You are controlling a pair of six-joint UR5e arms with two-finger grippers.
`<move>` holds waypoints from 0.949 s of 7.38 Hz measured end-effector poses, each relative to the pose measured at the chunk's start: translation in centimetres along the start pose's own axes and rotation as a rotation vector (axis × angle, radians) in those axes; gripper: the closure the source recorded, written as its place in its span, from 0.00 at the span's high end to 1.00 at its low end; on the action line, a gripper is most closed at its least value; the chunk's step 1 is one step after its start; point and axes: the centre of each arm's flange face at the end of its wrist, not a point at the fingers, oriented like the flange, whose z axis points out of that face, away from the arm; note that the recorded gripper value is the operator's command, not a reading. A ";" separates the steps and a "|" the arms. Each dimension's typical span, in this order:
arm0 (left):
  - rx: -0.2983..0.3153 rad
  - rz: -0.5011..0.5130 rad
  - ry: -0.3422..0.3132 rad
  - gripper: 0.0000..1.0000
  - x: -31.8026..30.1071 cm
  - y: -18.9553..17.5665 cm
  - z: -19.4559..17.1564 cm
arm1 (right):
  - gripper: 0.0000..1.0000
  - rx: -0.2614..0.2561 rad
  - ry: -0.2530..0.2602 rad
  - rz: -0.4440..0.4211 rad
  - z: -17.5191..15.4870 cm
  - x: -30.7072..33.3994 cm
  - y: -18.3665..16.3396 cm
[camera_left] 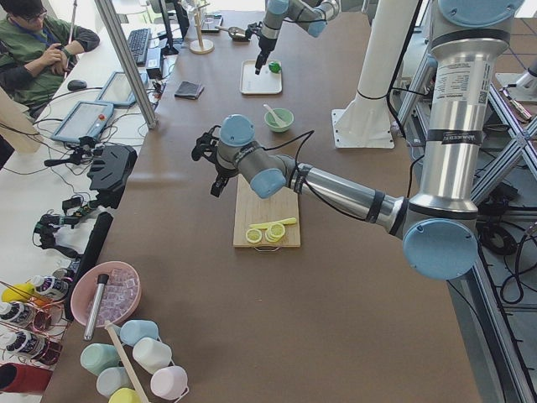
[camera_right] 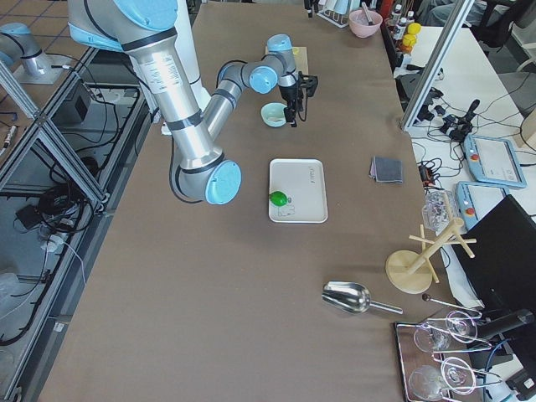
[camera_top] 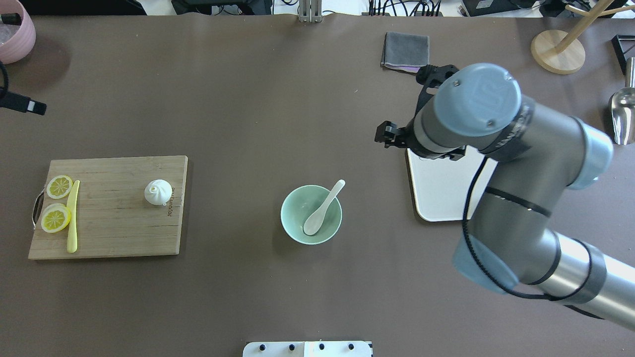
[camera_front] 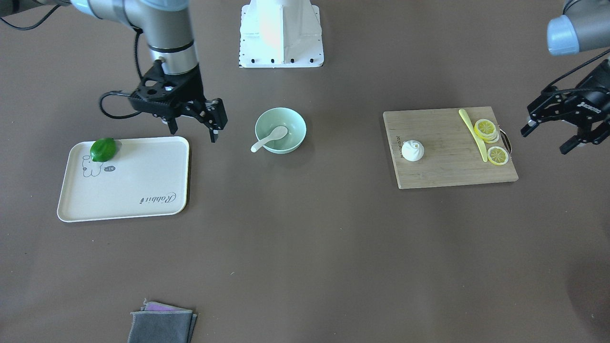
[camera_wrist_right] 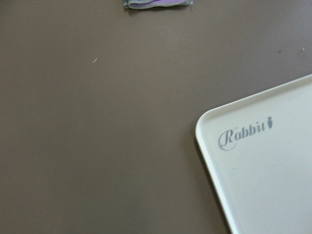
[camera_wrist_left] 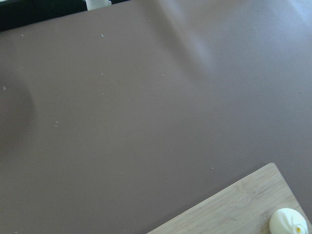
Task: Put spoon and bun in bowl
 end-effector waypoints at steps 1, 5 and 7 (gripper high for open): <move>-0.006 -0.018 -0.020 1.00 3.0 0.8 2.5 | 1.00 -0.035 -0.006 -0.090 -0.4 5.4 -2.7; -0.033 0.012 -0.096 0.99 8.7 4.3 10.0 | 1.00 -0.135 0.020 -0.379 -1.9 27.0 -9.0; -0.010 0.012 -0.124 0.99 13.4 6.0 13.9 | 1.00 -0.163 0.037 -0.427 -1.9 32.7 -9.3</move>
